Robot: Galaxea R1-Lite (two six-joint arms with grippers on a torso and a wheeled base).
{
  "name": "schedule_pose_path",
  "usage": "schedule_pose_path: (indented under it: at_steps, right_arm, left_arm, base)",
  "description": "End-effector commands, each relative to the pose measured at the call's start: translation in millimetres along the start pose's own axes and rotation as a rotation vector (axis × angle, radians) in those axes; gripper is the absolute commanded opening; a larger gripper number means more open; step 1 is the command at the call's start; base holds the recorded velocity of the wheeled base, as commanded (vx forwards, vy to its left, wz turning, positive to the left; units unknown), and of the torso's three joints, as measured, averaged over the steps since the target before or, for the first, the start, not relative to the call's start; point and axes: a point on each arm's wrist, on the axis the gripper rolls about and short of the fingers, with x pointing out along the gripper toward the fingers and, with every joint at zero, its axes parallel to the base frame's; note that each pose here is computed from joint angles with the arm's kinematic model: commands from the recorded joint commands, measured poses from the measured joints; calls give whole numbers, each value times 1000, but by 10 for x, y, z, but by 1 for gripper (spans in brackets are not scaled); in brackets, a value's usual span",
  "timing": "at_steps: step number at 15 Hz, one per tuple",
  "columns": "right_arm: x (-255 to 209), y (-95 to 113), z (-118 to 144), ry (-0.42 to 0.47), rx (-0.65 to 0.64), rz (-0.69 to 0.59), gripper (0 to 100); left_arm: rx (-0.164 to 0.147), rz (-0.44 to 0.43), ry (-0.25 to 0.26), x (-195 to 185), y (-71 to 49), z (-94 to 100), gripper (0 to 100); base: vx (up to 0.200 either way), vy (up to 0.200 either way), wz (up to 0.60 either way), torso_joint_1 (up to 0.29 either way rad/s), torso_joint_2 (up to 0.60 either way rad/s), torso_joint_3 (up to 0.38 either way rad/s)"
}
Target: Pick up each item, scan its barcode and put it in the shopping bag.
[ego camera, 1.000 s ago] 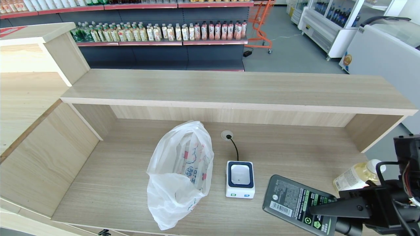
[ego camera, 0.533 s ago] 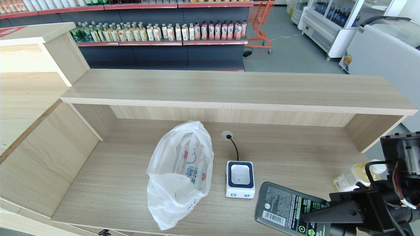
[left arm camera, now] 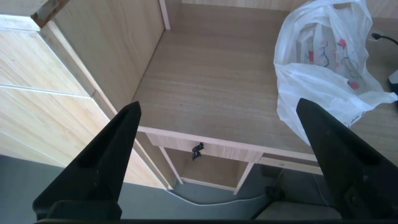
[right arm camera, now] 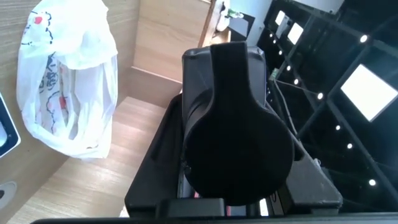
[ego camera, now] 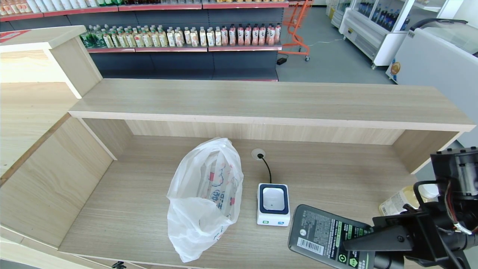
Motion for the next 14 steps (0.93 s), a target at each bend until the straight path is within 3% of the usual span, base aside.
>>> schedule_pose_path:
  at_steps: [1,7,9,10,11,12,13,14]
  right_arm:
    - [2,5,6,-2,-57,-2,0]
    - [-21,-121,-31,1,-3,-36,0]
    - [-121,-93,-50,46,197,-6,0]
    - [-448,-74,-41,229,434,95,0]
    - [-653,-130,16,372,566,150,0]
    - [-754,-189,33,445,616,162,0]
    - [-851,-226,151,508,734,154,0]
    - [-827,-233,177,478,854,117,0]
  left_arm:
    - [0,1,0,0,0,0,100]
    - [0,1,0,0,0,0,100]
    - [0,1,0,0,0,0,100]
    - [0,-1,0,0,0,0,100]
    - [0,1,0,0,0,0,100]
    - [0,1,0,0,0,0,100]
    - [0,1,0,0,0,0,100]
    - [0,1,0,0,0,0,100]
  base:
    - [0,0,0,0,0,0]
    - [0,0,0,0,0,0]
    - [0,0,0,0,0,0]
    - [0,0,0,0,0,0]
    - [0,0,0,0,0,0]
    - [0,0,0,0,0,0]
    - [0,0,0,0,0,0]
    - [0,0,0,0,0,0]
